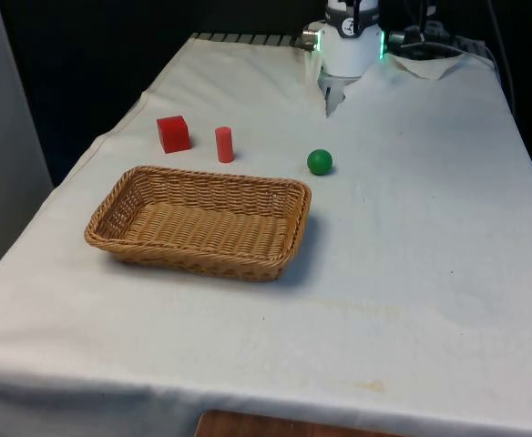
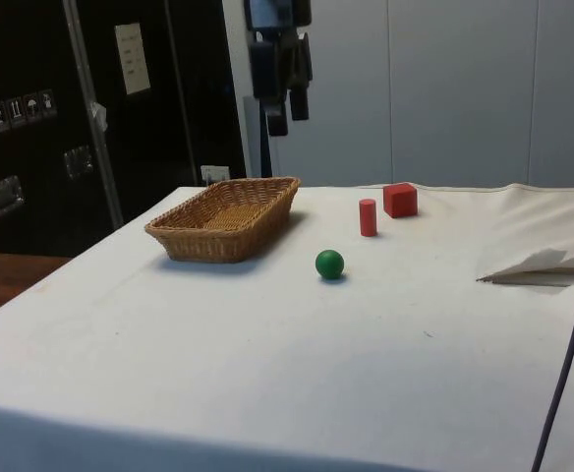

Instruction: Pick up the object to the left of the cylinder and place it into the basket.

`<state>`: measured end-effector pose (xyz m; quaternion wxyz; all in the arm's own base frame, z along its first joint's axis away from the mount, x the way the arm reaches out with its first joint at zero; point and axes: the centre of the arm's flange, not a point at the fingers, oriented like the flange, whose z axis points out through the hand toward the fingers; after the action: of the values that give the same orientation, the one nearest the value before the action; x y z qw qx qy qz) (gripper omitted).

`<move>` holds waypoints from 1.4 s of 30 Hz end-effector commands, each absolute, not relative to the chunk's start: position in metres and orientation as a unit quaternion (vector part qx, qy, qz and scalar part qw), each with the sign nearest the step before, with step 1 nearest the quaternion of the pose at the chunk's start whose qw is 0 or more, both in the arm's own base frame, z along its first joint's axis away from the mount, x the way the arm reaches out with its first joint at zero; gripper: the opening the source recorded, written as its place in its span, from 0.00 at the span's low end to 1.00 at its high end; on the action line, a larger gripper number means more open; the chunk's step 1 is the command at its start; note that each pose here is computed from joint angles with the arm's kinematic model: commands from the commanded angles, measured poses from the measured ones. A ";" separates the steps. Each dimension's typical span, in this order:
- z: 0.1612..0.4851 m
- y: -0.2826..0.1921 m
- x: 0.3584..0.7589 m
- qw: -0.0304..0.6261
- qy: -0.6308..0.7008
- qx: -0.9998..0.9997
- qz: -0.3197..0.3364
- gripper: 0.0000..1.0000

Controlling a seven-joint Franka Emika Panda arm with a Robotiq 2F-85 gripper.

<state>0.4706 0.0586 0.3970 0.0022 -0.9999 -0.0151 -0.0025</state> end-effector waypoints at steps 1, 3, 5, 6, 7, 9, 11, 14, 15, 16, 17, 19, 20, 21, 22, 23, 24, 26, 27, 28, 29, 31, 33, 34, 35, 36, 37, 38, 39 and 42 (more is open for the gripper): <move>0.397 0.059 0.469 -0.001 -0.014 -1.000 -0.012 1.00; 0.395 0.059 0.469 0.001 -0.014 -1.000 -0.015 1.00; 0.392 0.060 0.470 0.002 -0.014 -1.000 -0.017 1.00; 0.392 0.059 0.470 0.005 -0.016 -1.000 -0.013 1.00; 0.392 0.060 0.471 0.003 -0.014 -1.000 -0.017 1.00; 0.389 0.060 0.471 0.003 -0.014 -1.000 -0.019 1.00; 0.387 0.060 0.472 0.003 -0.014 -1.000 -0.020 1.00; 0.381 0.060 0.473 0.002 -0.015 -1.000 -0.026 1.00; 0.374 0.059 0.473 0.002 -0.015 -0.999 -0.029 1.00; 0.377 0.060 0.473 0.001 -0.015 -1.000 -0.023 1.00; 0.371 0.058 0.473 0.002 -0.015 -0.999 -0.031 1.00; 0.365 0.056 0.472 0.001 -0.015 -0.999 -0.033 1.00; 0.361 0.055 0.472 0.001 -0.014 -0.999 -0.034 1.00; 0.356 0.052 0.471 0.001 -0.015 -0.999 -0.036 1.00; 0.354 0.050 0.471 0.000 -0.015 -0.999 -0.037 1.00; 0.352 0.048 0.470 -0.001 -0.015 -0.999 -0.037 1.00; 0.350 0.046 0.470 -0.001 -0.015 -0.999 -0.037 1.00; 0.349 0.044 0.470 -0.002 -0.014 -0.999 -0.037 1.00; 0.348 0.042 0.470 -0.002 -0.015 -0.999 -0.037 1.00; 0.346 0.039 0.469 -0.003 -0.015 -0.999 -0.036 1.00; 0.345 0.037 0.469 -0.003 -0.015 -0.999 -0.035 1.00; 0.342 0.032 0.468 -0.003 -0.015 -0.999 -0.034 1.00; 0.336 0.025 0.467 -0.002 -0.015 -0.999 -0.032 1.00; 0.335 0.023 0.466 -0.002 -0.015 -0.999 -0.032 1.00; 0.336 0.024 0.466 0.000 -0.015 -1.000 -0.027 1.00; 0.333 0.020 0.466 -0.002 -0.015 -0.999 -0.030 1.00; 0.331 0.019 0.465 -0.002 -0.016 -0.999 -0.029 1.00; 0.329 0.017 0.465 -0.002 -0.016 -0.999 -0.030 1.00; 0.325 0.014 0.464 -0.002 -0.017 -0.999 -0.029 1.00; 0.317 0.010 0.463 -0.004 -0.019 -0.999 -0.029 1.00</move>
<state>0.4631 0.0115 0.3210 -0.0027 -0.9995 -0.0174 -0.0245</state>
